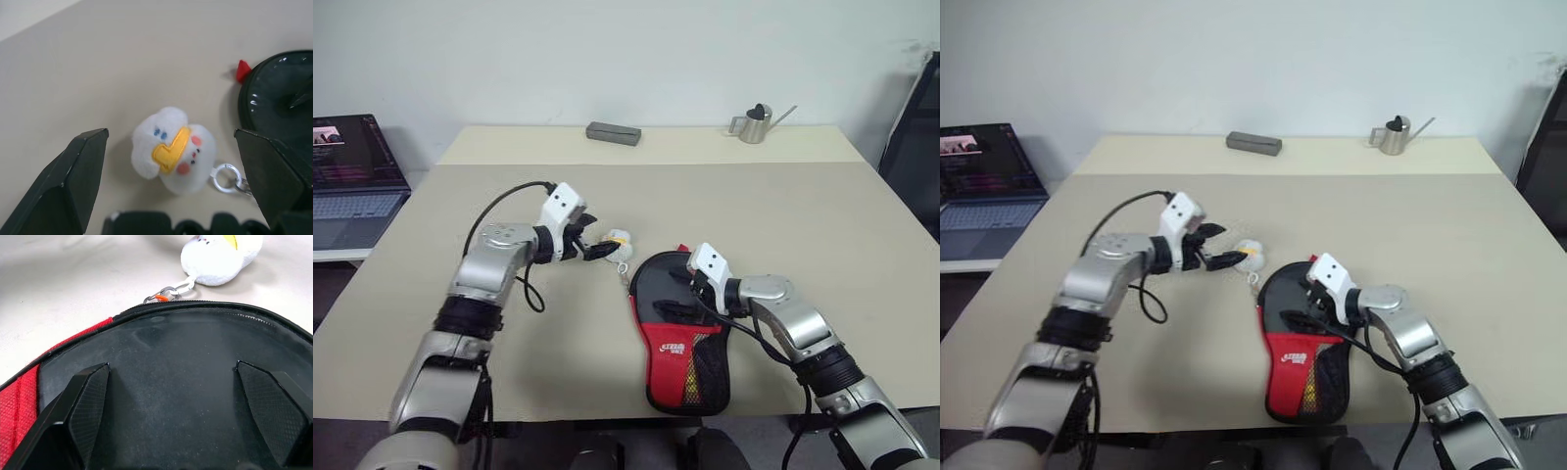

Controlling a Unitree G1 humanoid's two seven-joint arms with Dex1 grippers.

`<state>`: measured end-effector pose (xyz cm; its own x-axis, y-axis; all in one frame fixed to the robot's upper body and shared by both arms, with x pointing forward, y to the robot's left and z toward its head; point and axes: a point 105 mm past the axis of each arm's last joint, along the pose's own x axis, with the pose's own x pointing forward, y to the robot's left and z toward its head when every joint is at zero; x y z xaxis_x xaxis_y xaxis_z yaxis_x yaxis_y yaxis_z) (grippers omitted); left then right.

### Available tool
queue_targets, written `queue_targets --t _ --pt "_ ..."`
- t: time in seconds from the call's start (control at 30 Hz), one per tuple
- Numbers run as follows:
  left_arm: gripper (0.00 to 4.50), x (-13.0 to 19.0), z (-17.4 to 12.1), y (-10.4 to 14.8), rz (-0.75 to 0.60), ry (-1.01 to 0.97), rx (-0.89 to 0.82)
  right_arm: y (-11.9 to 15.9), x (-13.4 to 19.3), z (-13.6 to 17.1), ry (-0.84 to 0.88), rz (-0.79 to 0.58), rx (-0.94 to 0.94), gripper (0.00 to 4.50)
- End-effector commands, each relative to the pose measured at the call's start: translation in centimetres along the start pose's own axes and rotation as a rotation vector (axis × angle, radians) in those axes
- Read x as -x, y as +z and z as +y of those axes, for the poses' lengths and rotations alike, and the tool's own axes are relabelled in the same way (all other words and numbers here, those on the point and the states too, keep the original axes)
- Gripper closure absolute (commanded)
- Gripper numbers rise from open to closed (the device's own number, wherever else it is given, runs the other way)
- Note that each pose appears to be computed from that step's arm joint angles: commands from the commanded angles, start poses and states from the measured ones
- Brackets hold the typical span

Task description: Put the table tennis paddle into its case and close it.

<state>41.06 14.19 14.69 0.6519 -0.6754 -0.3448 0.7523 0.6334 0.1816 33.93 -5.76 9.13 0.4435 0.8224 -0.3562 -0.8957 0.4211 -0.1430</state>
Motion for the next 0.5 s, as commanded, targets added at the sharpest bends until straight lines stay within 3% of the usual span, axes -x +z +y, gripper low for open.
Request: queue_targets --t 0.03,0.47,0.5 --pt "0.0 -1.3 0.6 0.2 -0.004 0.01 -0.012 -0.6 -0.3 0.2 -0.006 0.025 -0.017 0.05" --pt "0.0 -4.0 -1.4 -2.6 0.041 -0.081 0.061 -0.3 -0.4 0.2 -0.045 0.005 -0.029 0.05" --pt "0.18 -4.0 -1.4 -2.8 0.043 -0.078 0.064 -0.2 -0.5 0.2 -0.051 0.004 -0.031 0.01"
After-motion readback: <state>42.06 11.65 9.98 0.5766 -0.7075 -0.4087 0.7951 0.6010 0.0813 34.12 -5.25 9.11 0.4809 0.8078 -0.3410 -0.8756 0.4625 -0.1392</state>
